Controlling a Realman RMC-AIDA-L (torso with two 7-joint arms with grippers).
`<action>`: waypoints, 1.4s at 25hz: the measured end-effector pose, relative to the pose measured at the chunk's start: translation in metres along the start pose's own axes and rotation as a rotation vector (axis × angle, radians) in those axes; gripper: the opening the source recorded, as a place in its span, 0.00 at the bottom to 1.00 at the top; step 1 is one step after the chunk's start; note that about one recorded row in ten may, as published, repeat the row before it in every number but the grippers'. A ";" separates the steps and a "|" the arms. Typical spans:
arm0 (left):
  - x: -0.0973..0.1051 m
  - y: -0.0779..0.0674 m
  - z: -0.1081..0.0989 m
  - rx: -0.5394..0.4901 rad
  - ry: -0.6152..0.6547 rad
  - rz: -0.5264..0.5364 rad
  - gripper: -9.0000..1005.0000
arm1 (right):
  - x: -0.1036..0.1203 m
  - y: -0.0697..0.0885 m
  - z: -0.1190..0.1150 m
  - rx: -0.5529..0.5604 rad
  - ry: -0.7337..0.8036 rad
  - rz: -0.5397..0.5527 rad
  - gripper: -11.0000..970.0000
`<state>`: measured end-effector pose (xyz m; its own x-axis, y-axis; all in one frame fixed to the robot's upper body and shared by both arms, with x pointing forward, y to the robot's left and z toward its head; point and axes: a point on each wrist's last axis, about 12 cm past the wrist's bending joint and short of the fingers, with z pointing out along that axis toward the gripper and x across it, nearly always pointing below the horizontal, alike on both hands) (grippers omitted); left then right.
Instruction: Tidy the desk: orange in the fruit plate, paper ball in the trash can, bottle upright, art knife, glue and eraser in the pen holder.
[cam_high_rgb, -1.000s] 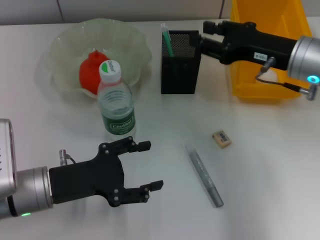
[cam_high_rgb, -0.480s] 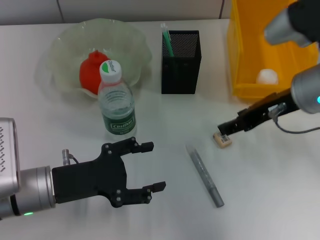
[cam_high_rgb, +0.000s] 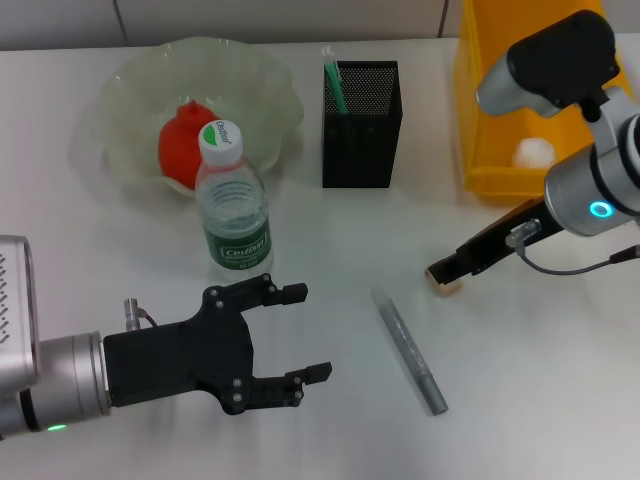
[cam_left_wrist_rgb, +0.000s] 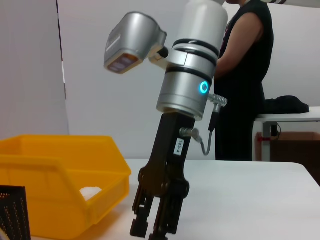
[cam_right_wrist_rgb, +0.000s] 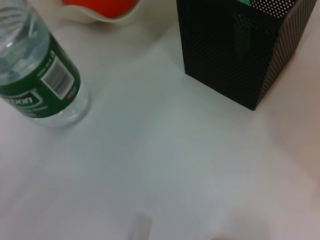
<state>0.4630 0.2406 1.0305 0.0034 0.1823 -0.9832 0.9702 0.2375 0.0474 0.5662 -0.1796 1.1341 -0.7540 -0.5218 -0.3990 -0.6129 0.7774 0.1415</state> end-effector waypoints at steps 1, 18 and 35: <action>0.000 0.000 0.000 0.000 0.000 0.000 0.81 | -0.001 0.000 0.002 0.000 0.004 0.001 0.68; 0.001 -0.001 -0.001 -0.006 0.003 -0.005 0.81 | -0.008 0.002 0.028 -0.001 0.071 -0.009 0.54; 0.002 -0.001 -0.001 -0.009 0.004 -0.007 0.81 | -0.032 0.017 -0.072 -0.022 -0.427 -0.062 0.27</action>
<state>0.4613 0.2419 1.0289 -0.0043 0.1845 -0.9828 0.9681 0.2472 0.0422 0.5628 -0.1744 1.2143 -0.5528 -0.3718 -0.7458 -0.6624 0.7391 0.1226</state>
